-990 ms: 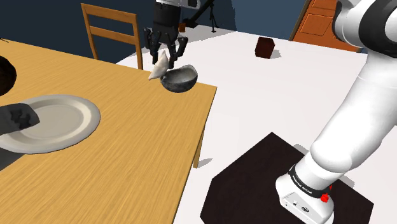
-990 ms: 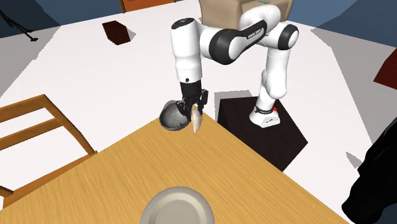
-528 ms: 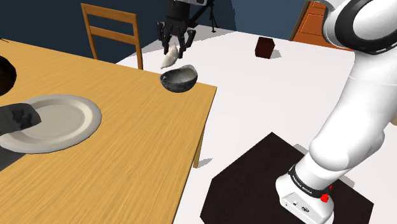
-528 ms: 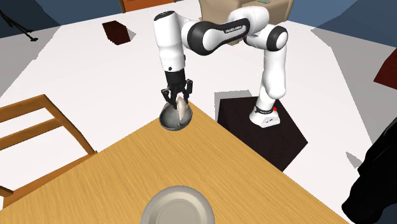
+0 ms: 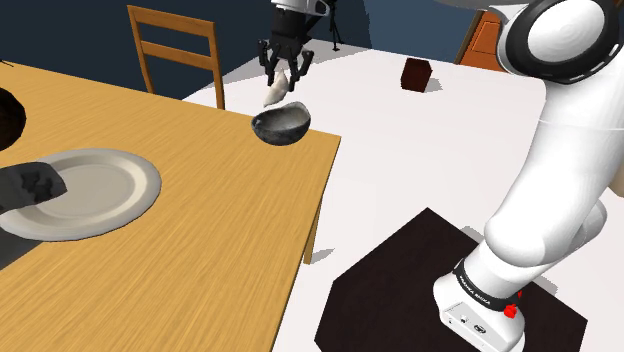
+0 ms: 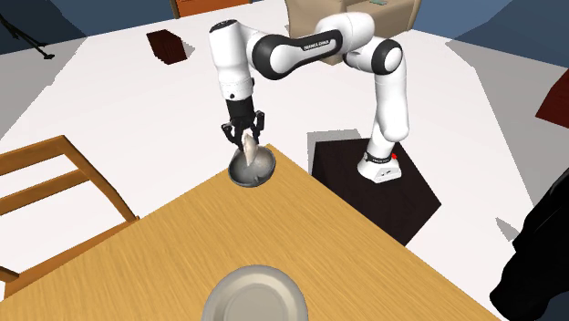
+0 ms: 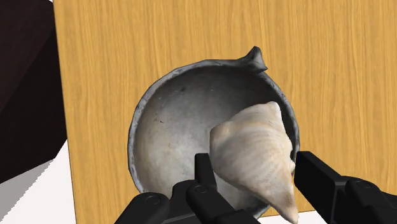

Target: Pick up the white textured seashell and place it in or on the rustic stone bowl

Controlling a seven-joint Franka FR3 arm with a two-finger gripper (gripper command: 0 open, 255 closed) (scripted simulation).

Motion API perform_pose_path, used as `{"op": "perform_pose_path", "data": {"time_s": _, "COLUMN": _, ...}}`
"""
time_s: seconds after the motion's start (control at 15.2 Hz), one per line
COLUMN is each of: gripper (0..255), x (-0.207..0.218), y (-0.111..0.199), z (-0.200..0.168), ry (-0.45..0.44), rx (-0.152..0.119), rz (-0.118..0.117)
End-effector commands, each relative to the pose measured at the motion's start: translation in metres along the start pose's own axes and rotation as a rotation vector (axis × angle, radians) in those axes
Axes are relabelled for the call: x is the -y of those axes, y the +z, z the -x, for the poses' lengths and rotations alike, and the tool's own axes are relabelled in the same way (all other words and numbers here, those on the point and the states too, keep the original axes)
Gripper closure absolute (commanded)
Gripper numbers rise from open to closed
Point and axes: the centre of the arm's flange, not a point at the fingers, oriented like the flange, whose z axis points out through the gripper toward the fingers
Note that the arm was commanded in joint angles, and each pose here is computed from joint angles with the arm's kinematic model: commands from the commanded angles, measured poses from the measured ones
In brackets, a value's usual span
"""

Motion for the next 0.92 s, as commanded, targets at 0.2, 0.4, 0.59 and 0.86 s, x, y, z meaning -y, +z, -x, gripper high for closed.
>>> {"op": "perform_pose_path", "data": {"time_s": 0.2, "gripper": 255, "x": -0.001, "y": 0.026, "z": -0.006, "ry": 0.000, "rx": 0.000, "rz": -0.001}}
{"op": "perform_pose_path", "data": {"time_s": 0.4, "gripper": 255, "x": -0.001, "y": 0.042, "z": -0.009, "ry": 0.000, "rx": 0.000, "rz": -0.001}}
{"op": "perform_pose_path", "data": {"time_s": 0.59, "gripper": 255, "x": -0.002, "y": 0.050, "z": -0.010, "ry": 0.000, "rx": 0.000, "rz": -0.001}}
{"op": "perform_pose_path", "data": {"time_s": 0.86, "gripper": 255, "x": -0.002, "y": 0.050, "z": -0.010, "ry": 0.000, "rx": 0.000, "rz": -0.001}}
